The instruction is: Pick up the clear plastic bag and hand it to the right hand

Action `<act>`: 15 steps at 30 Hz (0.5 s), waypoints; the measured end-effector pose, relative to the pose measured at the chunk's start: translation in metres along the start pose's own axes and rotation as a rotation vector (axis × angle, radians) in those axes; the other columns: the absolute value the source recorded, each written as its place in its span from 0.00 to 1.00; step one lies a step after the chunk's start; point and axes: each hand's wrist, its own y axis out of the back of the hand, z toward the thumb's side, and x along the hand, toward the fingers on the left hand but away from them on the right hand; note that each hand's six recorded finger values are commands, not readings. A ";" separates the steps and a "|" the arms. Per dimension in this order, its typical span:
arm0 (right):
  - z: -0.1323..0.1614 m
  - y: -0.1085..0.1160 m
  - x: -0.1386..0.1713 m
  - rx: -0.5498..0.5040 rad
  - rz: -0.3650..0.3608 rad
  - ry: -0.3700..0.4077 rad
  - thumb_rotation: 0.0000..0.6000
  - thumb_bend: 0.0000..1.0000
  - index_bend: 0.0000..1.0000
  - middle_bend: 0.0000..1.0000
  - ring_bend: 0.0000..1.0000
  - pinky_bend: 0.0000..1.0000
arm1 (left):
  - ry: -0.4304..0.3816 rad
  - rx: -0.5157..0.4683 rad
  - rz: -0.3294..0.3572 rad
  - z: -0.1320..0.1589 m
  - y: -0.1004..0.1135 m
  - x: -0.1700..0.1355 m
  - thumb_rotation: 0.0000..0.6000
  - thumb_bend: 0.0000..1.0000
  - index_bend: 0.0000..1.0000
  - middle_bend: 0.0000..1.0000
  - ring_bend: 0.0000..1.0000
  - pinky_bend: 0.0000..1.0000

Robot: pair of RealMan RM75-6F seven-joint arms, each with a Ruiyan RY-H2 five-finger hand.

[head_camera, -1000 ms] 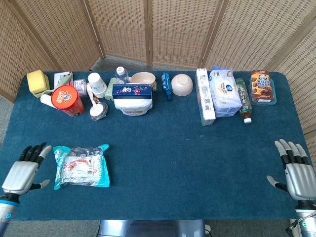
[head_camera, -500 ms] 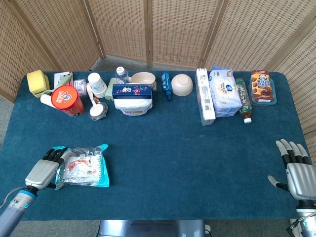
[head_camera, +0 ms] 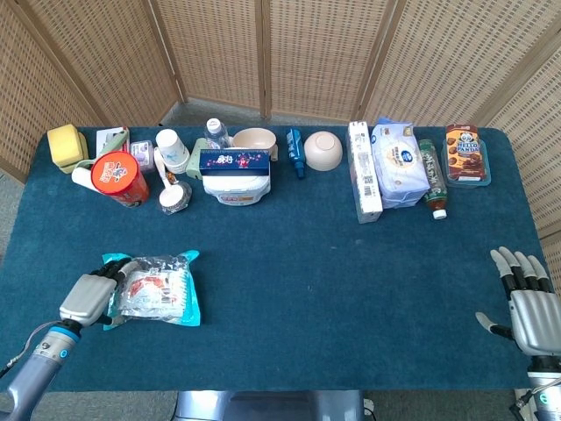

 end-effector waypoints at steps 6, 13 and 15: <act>0.000 0.000 0.000 -0.009 0.002 0.003 1.00 0.00 0.00 0.00 0.00 0.00 | 0.024 0.023 0.029 0.004 0.000 0.004 1.00 0.24 0.68 0.72 0.71 0.88; 0.000 -0.001 0.000 -0.006 0.007 0.006 1.00 0.00 0.00 0.00 0.00 0.00 | 0.029 -0.010 0.125 0.007 0.015 0.002 1.00 0.25 0.69 0.73 0.73 0.88; 0.001 -0.002 0.000 -0.005 0.009 0.008 1.00 0.00 0.00 0.00 0.00 0.00 | 0.021 -0.024 0.148 0.008 0.020 0.001 1.00 0.25 0.69 0.73 0.73 0.89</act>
